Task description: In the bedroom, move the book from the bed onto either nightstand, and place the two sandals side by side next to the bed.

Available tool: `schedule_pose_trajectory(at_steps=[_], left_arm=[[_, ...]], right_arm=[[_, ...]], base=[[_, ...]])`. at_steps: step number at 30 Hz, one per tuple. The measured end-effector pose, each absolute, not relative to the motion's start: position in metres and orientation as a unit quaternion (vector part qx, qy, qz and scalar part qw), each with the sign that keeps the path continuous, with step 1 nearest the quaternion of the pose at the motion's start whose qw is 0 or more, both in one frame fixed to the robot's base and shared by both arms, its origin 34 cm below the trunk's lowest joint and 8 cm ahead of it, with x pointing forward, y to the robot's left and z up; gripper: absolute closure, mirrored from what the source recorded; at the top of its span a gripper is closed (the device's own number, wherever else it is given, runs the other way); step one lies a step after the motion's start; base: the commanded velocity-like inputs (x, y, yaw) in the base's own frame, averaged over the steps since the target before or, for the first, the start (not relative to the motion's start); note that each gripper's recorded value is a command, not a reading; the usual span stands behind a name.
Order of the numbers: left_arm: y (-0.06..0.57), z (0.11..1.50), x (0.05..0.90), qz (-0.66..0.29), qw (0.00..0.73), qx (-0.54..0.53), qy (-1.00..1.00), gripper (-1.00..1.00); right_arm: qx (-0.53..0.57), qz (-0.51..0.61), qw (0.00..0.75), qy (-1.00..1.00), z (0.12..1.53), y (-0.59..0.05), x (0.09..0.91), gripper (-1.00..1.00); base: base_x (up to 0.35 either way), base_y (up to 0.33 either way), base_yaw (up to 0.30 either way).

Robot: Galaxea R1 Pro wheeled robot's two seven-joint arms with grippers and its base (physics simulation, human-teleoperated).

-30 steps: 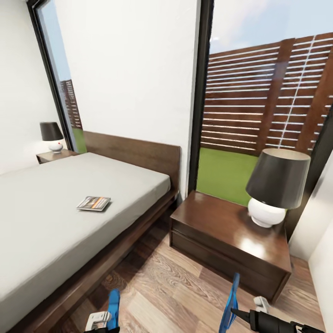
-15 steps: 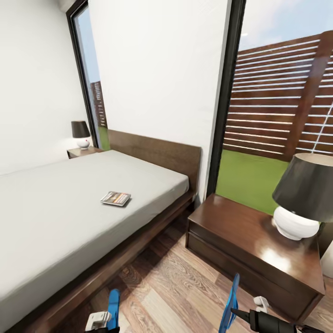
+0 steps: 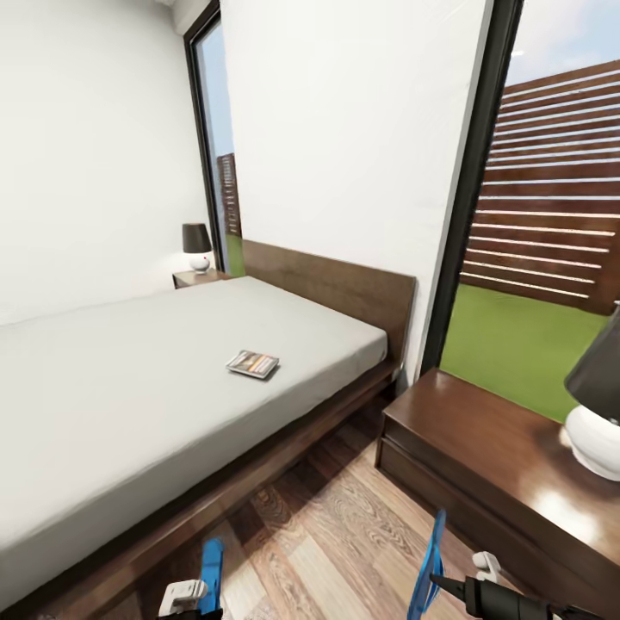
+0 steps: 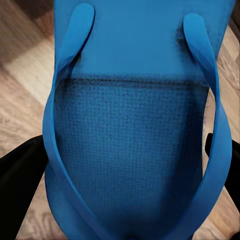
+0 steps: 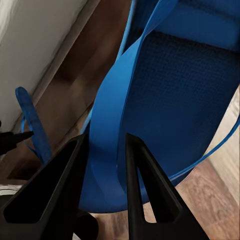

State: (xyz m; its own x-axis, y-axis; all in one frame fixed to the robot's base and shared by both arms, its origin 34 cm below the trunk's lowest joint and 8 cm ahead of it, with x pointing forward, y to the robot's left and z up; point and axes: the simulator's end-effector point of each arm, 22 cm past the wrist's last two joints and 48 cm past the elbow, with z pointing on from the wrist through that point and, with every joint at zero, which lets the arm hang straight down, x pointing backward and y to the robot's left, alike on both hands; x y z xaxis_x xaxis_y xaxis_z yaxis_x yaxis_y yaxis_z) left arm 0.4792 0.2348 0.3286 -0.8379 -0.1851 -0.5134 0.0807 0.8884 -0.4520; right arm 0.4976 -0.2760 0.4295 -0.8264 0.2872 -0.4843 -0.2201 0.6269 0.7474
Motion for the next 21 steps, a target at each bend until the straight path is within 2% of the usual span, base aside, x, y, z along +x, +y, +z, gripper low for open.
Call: schedule_pose_trajectory(at_steps=[21], left_arm=[[0.2348,0.3285,0.479,-0.234,0.283,-0.027,0.93,1.0]], right_arm=[[0.019,0.431,0.294,0.853,0.4293,-0.276,0.4973,1.0]], base=[[0.0,0.0,0.292]])
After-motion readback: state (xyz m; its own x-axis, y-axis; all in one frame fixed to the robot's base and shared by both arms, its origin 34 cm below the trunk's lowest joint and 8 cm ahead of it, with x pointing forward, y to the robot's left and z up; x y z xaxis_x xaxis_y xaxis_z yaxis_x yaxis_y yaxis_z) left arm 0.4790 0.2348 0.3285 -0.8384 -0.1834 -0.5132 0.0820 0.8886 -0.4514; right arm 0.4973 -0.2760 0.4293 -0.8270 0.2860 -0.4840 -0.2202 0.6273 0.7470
